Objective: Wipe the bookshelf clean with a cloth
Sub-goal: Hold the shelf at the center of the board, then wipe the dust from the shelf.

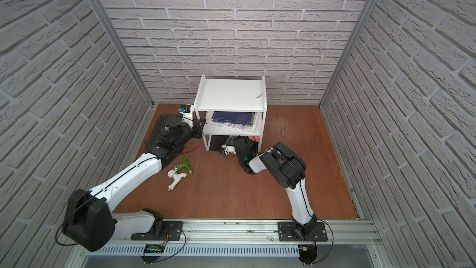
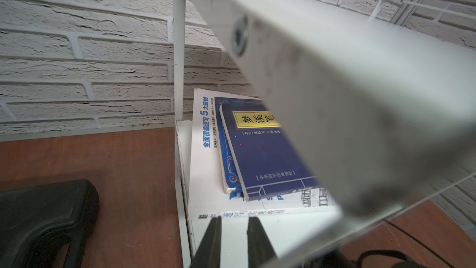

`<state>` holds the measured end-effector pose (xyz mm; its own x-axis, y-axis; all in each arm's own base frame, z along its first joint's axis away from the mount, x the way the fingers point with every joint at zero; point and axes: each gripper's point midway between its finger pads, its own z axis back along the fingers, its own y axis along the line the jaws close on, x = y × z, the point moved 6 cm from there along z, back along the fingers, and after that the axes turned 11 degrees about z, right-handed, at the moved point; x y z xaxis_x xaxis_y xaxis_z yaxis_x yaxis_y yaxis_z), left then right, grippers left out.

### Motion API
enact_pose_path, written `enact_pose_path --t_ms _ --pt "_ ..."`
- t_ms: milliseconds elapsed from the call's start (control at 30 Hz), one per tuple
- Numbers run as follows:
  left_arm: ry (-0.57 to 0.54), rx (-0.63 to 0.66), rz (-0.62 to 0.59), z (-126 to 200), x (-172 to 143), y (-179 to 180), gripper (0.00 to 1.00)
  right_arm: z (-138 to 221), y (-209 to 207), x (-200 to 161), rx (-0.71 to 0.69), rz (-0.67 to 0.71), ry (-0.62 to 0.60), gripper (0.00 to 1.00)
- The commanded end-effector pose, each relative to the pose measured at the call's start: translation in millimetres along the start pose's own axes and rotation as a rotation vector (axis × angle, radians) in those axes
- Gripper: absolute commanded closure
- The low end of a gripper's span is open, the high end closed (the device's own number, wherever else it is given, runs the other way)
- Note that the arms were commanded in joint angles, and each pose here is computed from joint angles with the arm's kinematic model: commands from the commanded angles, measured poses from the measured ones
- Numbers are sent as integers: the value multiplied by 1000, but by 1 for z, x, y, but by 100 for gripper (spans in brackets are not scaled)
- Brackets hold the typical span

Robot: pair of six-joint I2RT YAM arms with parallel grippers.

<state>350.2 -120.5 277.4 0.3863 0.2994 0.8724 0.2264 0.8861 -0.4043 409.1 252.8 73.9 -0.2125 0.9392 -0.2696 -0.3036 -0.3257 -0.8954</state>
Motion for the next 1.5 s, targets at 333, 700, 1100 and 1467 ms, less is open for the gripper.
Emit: enact_pose_path --t_ms 333,700,1100,1467 --pt "46 39 -168 4 -5 13 100 -27 28 -15 114 76 73 97" --pt "71 52 -189 3 -18 16 100 -48 -6 65 30 96 -95 97" --pt "88 102 -153 8 -17 27 100 52 23 4 133 -109 -183 98" --pt "-26 141 -85 22 -12 30 100 187 -73 -91 69 -1461 -555 97"
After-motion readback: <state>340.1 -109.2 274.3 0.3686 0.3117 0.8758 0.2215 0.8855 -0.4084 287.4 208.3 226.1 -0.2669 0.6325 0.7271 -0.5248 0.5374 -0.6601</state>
